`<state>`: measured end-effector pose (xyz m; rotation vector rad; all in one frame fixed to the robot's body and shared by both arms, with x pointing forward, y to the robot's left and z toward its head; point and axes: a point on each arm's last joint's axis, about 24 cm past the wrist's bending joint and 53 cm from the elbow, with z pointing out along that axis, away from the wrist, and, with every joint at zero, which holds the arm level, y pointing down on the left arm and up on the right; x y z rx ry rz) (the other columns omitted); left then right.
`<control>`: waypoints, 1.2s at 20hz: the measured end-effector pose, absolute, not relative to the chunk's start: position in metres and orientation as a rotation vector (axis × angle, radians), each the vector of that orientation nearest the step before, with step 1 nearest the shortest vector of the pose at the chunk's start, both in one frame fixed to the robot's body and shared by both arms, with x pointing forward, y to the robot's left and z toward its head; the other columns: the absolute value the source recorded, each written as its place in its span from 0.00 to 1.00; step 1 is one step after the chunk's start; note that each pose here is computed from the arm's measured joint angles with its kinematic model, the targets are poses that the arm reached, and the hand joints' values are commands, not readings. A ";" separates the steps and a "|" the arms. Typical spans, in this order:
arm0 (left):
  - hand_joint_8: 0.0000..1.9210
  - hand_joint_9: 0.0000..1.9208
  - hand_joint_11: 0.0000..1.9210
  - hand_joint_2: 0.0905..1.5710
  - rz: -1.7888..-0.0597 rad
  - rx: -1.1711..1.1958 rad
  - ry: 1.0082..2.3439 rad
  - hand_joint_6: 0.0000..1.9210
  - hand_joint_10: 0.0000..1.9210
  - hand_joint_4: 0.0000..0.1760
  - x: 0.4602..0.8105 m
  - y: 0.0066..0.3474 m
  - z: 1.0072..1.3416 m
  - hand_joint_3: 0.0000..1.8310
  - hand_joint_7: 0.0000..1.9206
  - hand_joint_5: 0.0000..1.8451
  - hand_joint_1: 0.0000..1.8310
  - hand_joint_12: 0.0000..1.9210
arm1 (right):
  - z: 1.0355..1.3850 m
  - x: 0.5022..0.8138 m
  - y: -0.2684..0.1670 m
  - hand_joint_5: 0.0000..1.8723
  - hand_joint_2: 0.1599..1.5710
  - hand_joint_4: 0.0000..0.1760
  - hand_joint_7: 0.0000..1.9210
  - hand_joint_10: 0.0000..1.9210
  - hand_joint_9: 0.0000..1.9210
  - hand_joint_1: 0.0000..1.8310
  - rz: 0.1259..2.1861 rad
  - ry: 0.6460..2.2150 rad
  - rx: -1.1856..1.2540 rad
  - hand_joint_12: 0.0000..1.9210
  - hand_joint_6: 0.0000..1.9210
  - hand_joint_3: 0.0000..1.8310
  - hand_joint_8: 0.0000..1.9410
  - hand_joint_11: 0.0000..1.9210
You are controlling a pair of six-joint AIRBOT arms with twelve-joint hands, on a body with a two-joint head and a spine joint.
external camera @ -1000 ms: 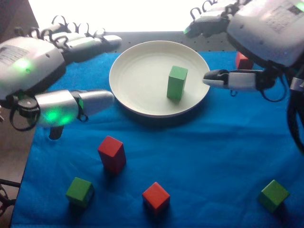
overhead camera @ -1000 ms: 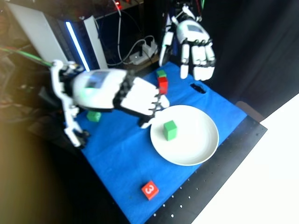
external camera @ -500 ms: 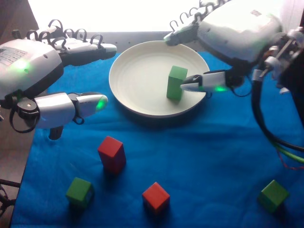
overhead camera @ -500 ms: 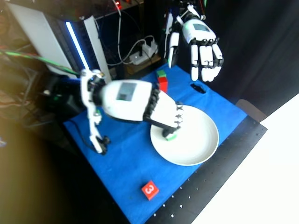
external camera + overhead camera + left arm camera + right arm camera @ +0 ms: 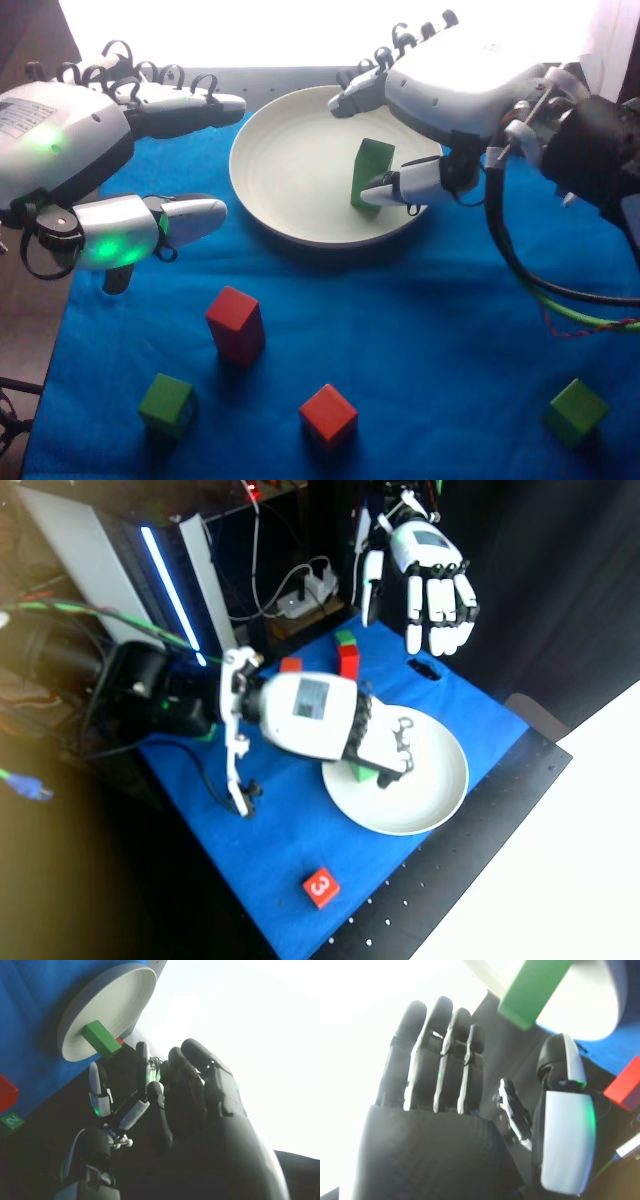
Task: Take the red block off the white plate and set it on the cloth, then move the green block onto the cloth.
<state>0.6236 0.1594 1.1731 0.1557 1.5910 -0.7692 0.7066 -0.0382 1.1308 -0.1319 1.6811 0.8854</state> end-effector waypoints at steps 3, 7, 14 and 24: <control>0.00 0.20 0.00 0.76 -0.770 0.157 1.591 0.00 0.00 0.86 0.623 0.159 1.173 0.00 0.21 0.21 0.20 0.51 | 1.118 0.708 -0.031 0.32 0.56 0.00 0.37 0.26 0.32 0.50 0.884 1.720 -0.138 0.77 0.00 0.00 0.00 0.15; 0.00 0.20 0.00 0.77 -0.777 0.154 1.590 0.00 0.00 0.73 0.622 0.157 1.173 0.00 0.20 0.20 0.19 0.53 | 1.109 0.711 -0.029 0.42 0.56 0.00 0.42 0.63 0.30 0.54 0.877 1.747 -0.132 0.95 0.00 0.00 0.14 0.24; 0.00 0.21 0.01 0.77 -0.780 0.154 1.582 0.00 0.00 0.65 0.621 0.157 1.175 0.00 0.20 0.21 0.19 0.52 | 1.108 0.712 -0.031 0.50 0.68 0.00 0.59 1.00 0.68 0.63 0.875 1.752 -0.126 1.00 0.52 0.00 0.91 0.72; 0.00 0.19 0.00 0.77 -0.780 0.151 1.583 0.00 0.00 0.78 0.622 0.157 1.175 0.00 0.19 0.22 0.22 0.52 | 1.122 0.702 -0.033 0.48 0.70 0.00 0.50 0.63 0.45 0.67 0.901 1.730 -0.123 0.86 0.54 0.00 0.60 0.36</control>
